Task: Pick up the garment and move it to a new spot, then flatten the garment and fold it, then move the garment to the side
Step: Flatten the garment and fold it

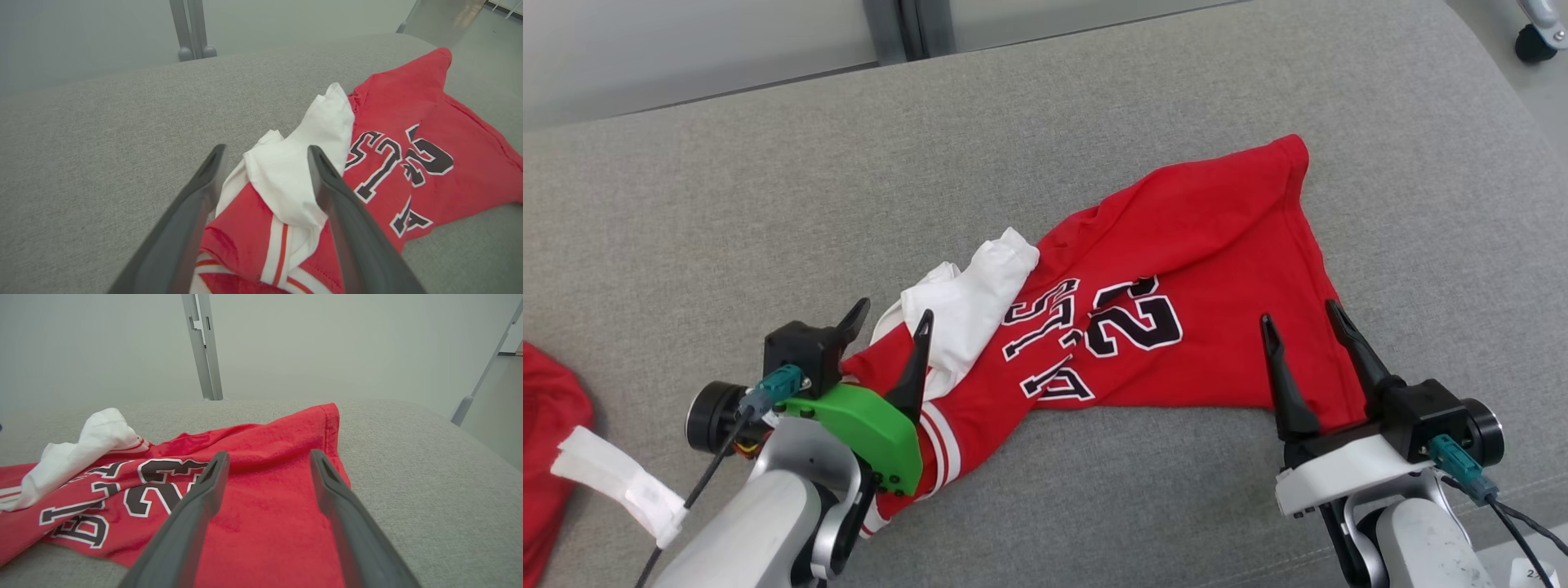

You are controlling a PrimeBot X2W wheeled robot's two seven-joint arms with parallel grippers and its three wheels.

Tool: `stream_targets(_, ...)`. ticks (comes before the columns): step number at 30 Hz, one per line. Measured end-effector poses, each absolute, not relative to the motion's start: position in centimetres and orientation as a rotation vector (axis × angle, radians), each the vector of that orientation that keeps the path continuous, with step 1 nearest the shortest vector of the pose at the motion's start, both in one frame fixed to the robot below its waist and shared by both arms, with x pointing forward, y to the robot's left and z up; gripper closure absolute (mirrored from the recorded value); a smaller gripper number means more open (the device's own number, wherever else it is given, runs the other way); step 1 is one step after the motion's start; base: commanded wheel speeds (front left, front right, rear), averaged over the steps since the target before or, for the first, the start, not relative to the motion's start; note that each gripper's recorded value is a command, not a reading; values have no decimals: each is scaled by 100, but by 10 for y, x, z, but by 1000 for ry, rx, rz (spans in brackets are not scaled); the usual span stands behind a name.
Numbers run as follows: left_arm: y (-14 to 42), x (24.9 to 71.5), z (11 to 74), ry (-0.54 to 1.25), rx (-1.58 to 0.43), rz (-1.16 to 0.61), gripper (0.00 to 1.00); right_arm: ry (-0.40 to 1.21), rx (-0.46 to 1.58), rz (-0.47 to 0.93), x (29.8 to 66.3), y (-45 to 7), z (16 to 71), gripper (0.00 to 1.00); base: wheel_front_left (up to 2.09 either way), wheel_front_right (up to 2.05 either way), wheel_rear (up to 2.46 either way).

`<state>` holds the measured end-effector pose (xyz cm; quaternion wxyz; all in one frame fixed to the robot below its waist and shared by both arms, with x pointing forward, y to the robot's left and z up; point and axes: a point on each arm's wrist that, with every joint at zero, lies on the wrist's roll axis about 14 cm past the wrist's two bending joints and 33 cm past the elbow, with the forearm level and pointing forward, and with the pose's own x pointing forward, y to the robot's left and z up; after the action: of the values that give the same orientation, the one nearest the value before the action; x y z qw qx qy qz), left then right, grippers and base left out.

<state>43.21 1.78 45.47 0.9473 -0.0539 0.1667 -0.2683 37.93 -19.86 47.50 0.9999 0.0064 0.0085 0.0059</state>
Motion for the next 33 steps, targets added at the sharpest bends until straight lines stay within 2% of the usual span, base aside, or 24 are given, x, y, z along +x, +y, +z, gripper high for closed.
stream_targets(13, 20, 464, 399, 488, -43, -537, 0, 51, 7, -23, 381, -210, 464, 0, 0, 0, 0)
stream_targets(14, 19, 464, 397, 493, -41, -543, 29, 53, 7, -26, 381, -211, 464, 0, 0, 0, 0)
stream_targets(16, 17, 465, 394, 500, -37, -547, 100, 55, 7, -30, 380, -213, 463, 0, 0, 0, 0)
stream_targets(22, 12, 459, 392, 509, -37, -586, 100, 49, 7, -36, 380, -215, 465, 0, 0, 0, 0)
stream_targets(33, 22, 467, 448, 301, -70, -574, 100, 13, 6, 0, 383, -203, 476, 0, 0, 0, 0)
